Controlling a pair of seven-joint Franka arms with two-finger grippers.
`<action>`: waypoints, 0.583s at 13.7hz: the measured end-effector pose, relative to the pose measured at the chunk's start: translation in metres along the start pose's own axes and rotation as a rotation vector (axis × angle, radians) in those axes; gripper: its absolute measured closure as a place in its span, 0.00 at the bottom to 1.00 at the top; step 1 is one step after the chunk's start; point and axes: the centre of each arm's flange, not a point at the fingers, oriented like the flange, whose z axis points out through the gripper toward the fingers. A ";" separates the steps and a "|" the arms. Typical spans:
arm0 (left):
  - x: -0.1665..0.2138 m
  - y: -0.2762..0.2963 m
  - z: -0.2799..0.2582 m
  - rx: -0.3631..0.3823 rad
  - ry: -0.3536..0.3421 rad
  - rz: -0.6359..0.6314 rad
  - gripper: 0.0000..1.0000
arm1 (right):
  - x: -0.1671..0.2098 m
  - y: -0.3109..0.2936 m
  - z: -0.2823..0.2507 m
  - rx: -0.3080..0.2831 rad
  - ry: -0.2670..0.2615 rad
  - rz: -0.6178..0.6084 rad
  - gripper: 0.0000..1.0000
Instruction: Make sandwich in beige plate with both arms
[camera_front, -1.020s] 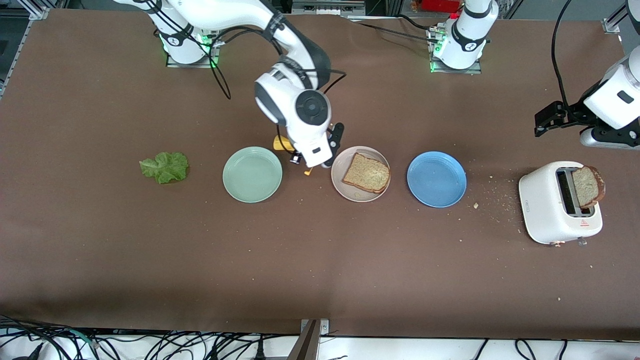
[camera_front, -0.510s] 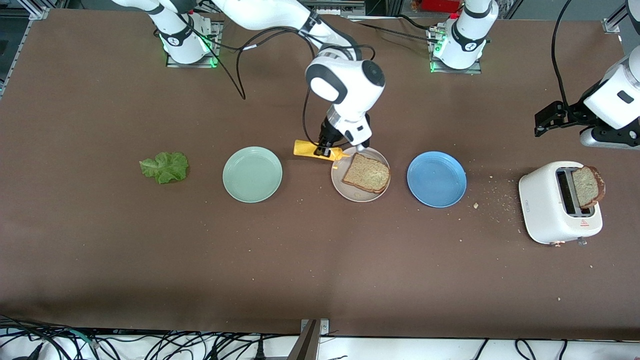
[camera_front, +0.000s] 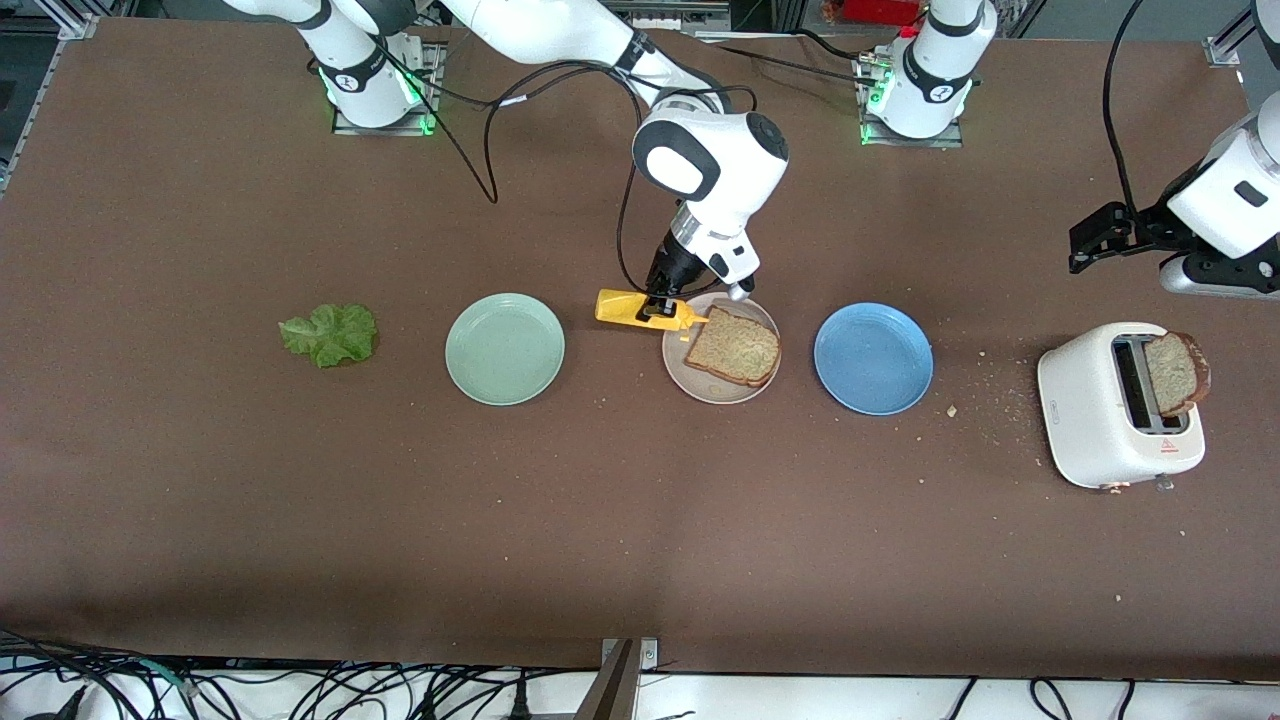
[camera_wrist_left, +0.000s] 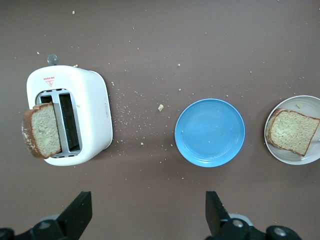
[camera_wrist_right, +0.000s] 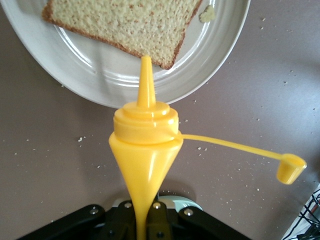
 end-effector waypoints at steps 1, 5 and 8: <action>0.000 0.000 0.000 0.000 0.000 0.000 0.00 | -0.001 0.002 0.002 -0.004 -0.002 0.002 0.96; 0.000 0.000 0.000 0.000 0.000 0.000 0.00 | -0.002 0.013 0.016 -0.021 0.000 0.015 0.96; 0.000 0.000 0.000 0.000 0.000 0.000 0.00 | -0.003 0.016 0.017 -0.026 0.002 0.020 0.96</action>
